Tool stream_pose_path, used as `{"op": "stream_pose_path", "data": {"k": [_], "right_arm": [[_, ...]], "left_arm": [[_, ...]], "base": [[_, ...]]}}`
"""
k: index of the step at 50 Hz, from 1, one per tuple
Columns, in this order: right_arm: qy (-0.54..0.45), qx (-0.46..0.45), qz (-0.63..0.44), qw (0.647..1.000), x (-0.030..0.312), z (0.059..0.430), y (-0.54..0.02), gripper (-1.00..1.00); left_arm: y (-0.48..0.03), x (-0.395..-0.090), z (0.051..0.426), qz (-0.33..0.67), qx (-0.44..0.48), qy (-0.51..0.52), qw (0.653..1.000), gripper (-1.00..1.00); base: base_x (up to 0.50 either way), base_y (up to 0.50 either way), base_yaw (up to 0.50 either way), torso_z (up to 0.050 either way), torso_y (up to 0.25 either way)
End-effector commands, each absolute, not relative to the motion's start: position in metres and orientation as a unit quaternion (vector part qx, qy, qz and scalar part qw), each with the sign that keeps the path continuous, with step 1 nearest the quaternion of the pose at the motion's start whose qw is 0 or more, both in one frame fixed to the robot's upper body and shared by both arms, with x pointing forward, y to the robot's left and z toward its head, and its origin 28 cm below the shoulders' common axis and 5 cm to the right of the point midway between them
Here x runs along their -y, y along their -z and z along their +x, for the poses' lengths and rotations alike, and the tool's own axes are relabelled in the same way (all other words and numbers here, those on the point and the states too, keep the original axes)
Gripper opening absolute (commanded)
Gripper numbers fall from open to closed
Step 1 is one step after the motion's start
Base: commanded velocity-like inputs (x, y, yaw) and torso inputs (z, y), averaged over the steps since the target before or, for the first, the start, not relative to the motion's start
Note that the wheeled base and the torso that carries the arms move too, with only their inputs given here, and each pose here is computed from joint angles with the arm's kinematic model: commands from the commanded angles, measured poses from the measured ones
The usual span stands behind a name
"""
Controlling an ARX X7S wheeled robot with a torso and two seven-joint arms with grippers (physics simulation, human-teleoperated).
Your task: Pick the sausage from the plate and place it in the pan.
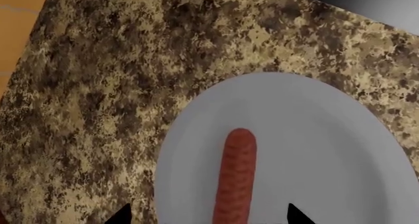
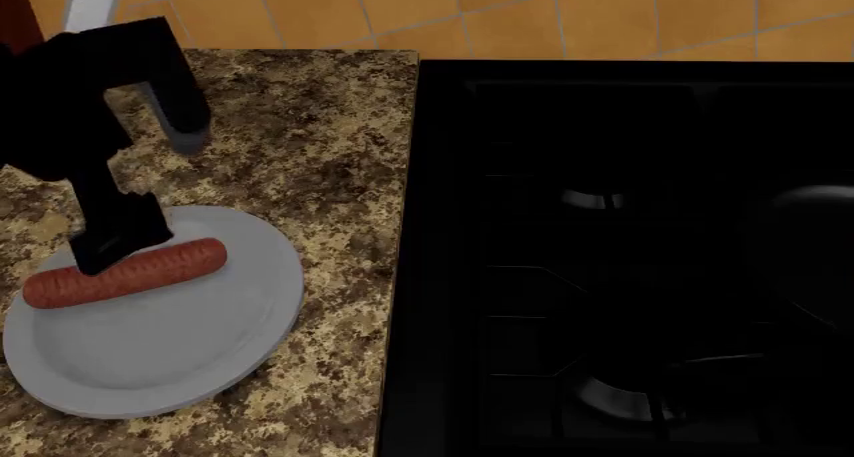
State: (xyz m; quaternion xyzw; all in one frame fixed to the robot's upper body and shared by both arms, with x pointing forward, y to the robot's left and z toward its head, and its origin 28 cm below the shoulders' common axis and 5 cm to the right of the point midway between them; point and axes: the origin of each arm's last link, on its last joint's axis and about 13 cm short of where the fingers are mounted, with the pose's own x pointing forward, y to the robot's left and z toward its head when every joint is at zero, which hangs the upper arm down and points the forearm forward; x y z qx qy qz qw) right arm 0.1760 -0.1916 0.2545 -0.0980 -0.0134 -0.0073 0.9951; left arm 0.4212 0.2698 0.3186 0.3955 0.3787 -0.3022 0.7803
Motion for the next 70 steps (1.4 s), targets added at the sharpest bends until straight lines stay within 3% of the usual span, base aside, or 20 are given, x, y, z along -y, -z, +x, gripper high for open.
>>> {"op": "stream_pose_path", "data": {"k": [1, 70], "right_arm": [[0.007, 0.017, -0.087, 0.996, 0.193, 0.176, -0.251, 1.00], [-0.007, -0.019, -0.097, 0.995, 0.186, 0.194, -0.236, 1.00]], "left_arm": [[-0.312, -0.261, 0.426, 0.424, -0.385, 0.294, 0.765, 1.00], [-0.257, -0.257, 0.426, 0.423, -0.451, 0.300, 0.726, 1.00]], "base": [[0.00, 0.00, 0.00, 0.000, 0.000], [0.00, 0.00, 0.00, 0.000, 0.000]]}}
